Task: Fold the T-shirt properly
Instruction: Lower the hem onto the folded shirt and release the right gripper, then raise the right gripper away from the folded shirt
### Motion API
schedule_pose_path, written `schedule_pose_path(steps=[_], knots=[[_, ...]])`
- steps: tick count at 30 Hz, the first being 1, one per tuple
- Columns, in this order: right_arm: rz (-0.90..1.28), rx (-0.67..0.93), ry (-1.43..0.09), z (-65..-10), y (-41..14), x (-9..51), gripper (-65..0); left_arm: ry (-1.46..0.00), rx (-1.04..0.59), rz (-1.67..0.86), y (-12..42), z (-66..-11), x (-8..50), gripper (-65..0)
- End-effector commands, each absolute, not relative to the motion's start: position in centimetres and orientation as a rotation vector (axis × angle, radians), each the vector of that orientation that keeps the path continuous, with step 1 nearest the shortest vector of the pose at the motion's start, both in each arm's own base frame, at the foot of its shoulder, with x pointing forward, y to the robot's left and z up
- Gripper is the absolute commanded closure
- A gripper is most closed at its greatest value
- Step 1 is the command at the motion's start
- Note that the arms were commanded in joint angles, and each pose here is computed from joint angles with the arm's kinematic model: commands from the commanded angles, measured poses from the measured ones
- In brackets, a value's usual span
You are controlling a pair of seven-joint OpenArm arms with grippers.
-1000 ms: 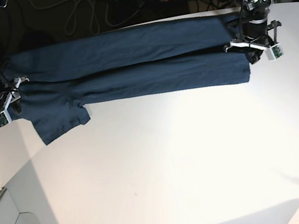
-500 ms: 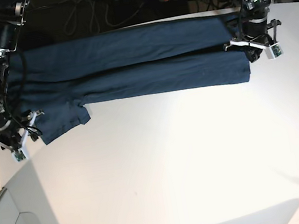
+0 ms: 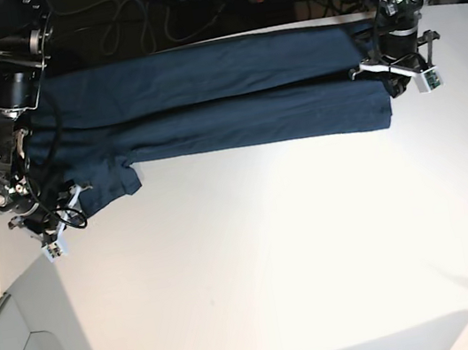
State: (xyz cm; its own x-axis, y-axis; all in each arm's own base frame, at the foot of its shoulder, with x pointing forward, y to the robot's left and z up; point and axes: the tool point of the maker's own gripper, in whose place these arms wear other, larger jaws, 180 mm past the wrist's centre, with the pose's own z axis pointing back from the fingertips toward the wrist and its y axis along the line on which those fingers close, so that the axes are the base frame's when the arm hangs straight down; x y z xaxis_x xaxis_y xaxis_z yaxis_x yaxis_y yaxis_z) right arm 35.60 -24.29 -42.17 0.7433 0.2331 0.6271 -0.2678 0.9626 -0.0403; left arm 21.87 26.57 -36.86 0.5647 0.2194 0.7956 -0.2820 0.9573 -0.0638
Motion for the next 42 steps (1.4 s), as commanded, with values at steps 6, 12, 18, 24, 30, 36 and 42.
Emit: schedule_pose_path(steps=[6, 12, 18, 24, 30, 36, 42], knots=[[0.307, 0.057, -0.697, -41.6, -23.7, 36.4, -15.3, -0.967, 0.083, 0.289, 26.9, -35.8, 22.4, 0.0], [0.329, 0.031, -0.738, -39.9, -23.7, 37.0, -0.3, -0.967, 0.083, 0.289, 26.9, -35.8, 22.4, 0.0], [0.421, -0.076, -0.831, -35.3, -23.4, 35.5, -0.1, -0.965, 0.087, 0.292, 27.1, -35.8, 22.3, 0.0], [0.463, -0.209, -0.907, -30.3, -24.0, 31.8, -0.1, -0.965, 0.088, 0.293, 27.1, -35.8, 22.2, 0.0], [0.437, -0.295, -0.944, -27.2, -23.9, 27.0, -0.1, -0.967, 0.090, 0.294, 27.2, -35.7, 22.3, 0.0], [0.403, -0.282, -0.848, -29.6, -24.4, 23.1, -0.1, -0.968, 0.089, 0.295, 27.2, -35.7, 22.3, 0.0], [0.421, -0.253, -0.791, -31.1, -24.1, 20.5, -0.1, -0.977, 0.093, 0.290, 27.3, -35.5, 22.6, 0.0]])
